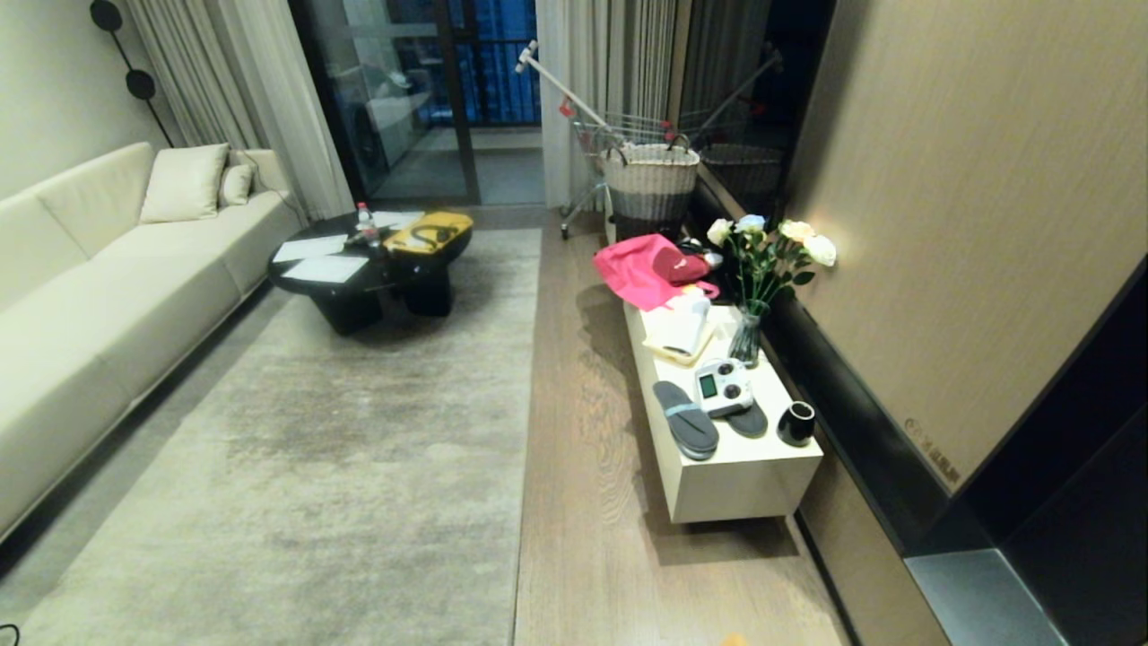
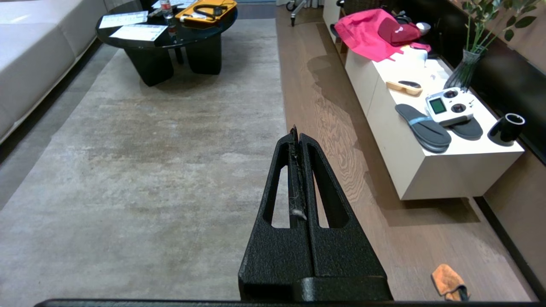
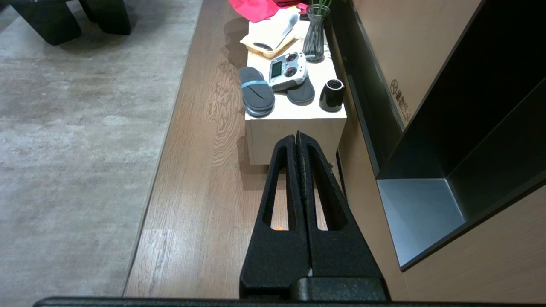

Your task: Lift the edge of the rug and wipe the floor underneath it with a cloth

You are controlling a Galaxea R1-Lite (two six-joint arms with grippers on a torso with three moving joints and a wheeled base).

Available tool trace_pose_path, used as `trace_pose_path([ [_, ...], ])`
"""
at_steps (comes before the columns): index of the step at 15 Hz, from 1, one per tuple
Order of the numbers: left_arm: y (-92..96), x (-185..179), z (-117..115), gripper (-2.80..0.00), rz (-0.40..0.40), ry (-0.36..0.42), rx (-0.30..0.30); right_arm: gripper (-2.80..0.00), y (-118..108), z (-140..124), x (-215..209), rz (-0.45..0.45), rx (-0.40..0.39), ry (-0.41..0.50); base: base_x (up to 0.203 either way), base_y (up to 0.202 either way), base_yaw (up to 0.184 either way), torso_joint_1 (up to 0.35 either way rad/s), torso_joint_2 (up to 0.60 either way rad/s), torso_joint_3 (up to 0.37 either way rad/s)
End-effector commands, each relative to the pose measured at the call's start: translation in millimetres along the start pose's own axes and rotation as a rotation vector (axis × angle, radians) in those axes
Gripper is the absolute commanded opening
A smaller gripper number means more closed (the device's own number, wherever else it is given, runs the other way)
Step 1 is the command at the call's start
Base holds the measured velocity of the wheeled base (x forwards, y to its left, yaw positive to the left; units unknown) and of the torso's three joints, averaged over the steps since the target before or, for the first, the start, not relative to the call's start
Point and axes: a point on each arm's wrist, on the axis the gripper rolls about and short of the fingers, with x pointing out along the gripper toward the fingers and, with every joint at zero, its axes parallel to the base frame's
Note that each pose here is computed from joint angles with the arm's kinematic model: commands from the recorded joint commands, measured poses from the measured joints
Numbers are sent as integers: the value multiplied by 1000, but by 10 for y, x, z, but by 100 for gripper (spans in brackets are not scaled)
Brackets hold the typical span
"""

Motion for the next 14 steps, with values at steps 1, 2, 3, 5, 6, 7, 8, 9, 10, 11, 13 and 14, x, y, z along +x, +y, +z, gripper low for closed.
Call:
trace_pose_path([
  [1,0,1,0,-280,0,2,0,-280,0,0,0,1,-2,0,0,0,0,0,0,0],
  [2,0,1,0,-280,0,2,0,-280,0,0,0,1,-2,1,0,0,0,0,0,0],
  [3,0,1,0,-280,0,2,0,-280,0,0,1,1,0,2,0,0,0,0,0,0],
  [5,0,1,0,-280,0,2,0,-280,0,0,1,-1,21,2,0,0,0,0,0,0],
  [6,0,1,0,-280,0,2,0,-280,0,0,1,-1,21,2,0,0,0,0,0,0],
  [7,0,1,0,-280,0,2,0,-280,0,0,1,-1,22,2,0,0,0,0,0,0],
  [8,0,1,0,-280,0,2,0,-280,0,0,1,-1,22,2,0,0,0,0,0,0],
  [9,0,1,0,-280,0,2,0,-280,-1,0,0,-2,22,1,0,0,0,0,0,0],
  [10,0,1,0,-280,0,2,0,-280,-2,0,0,-10,22,1,0,0,0,0,0,0],
  [11,0,1,0,-280,0,2,0,-280,-7,4,-1,-34,30,1,0,0,0,0,0,0],
  [13,0,1,0,-280,0,2,0,-280,-8,4,-1,-33,30,1,0,0,0,0,0,0],
  [14,0,1,0,-280,0,2,0,-280,-8,4,-1,-33,30,1,0,0,0,0,0,0],
])
